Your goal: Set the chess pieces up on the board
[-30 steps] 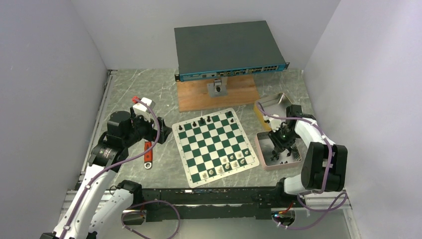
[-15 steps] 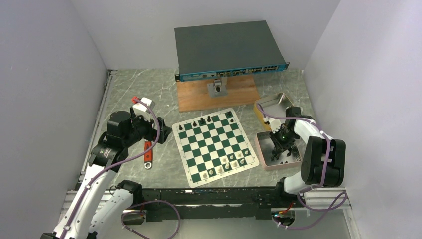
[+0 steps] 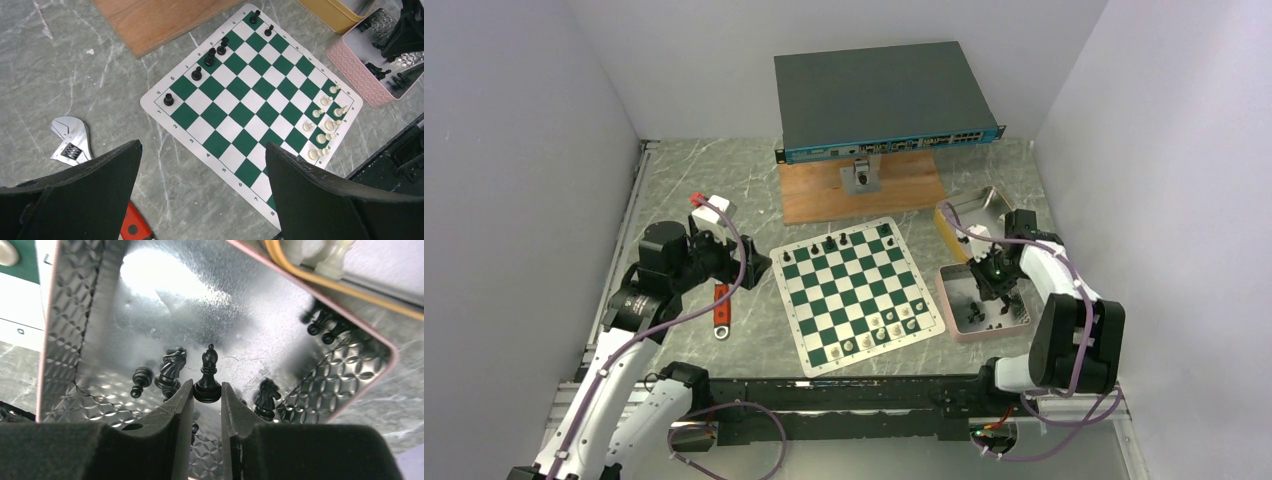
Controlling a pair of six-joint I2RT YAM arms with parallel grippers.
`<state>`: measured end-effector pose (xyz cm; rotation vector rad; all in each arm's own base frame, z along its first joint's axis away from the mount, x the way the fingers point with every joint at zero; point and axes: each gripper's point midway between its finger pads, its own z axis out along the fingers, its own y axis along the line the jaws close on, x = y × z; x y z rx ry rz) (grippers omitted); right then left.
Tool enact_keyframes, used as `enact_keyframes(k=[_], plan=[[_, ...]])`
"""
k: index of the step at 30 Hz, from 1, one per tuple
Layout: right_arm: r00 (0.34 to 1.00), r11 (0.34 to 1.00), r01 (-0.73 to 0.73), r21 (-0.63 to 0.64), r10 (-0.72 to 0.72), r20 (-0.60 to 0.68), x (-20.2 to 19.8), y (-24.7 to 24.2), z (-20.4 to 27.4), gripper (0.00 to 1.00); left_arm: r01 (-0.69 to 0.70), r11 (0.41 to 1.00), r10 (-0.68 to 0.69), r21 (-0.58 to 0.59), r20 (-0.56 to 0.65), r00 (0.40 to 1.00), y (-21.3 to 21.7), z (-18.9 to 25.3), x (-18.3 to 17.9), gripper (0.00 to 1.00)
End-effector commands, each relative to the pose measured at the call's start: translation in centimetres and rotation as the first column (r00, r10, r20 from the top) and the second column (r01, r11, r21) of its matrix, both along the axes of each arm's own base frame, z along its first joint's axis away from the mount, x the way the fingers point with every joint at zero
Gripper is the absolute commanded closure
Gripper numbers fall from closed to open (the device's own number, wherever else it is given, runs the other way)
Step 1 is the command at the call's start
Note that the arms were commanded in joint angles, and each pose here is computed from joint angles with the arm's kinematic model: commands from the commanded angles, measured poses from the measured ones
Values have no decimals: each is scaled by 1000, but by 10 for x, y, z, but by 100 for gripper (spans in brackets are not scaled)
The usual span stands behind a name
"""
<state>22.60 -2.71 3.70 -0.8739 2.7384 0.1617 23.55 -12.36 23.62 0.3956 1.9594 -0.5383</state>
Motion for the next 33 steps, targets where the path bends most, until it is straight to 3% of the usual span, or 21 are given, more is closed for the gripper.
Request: enact_keyframes(k=[1,6,9,15,21,26,33], plan=[[989,995,-74,69,64,135,18,14,33,89,71,996,-70,-58,19,997,-13,8,1,1],[947,966,-201,165,148,285,22,42,67,89,144,982,-148,-122,-24,989,-27,5,-1,1],[901,919,-307,247,197,387,23,68,94,89,191,957,-211,-218,-72,975,-43,5,-4,1],[775,753,-558,348,324,543,8,129,133,90,232,825,-349,-516,-141,926,-90,10,-13,1],[660,538,-736,411,436,611,-23,173,143,91,257,760,-400,-597,-119,909,-145,17,-24,1],[593,431,-799,419,451,668,-44,182,149,91,235,705,-443,-669,-157,883,-186,13,-25,1],[561,413,-821,395,453,692,-52,183,148,90,242,652,-545,-719,-221,809,-243,9,-33,7]])
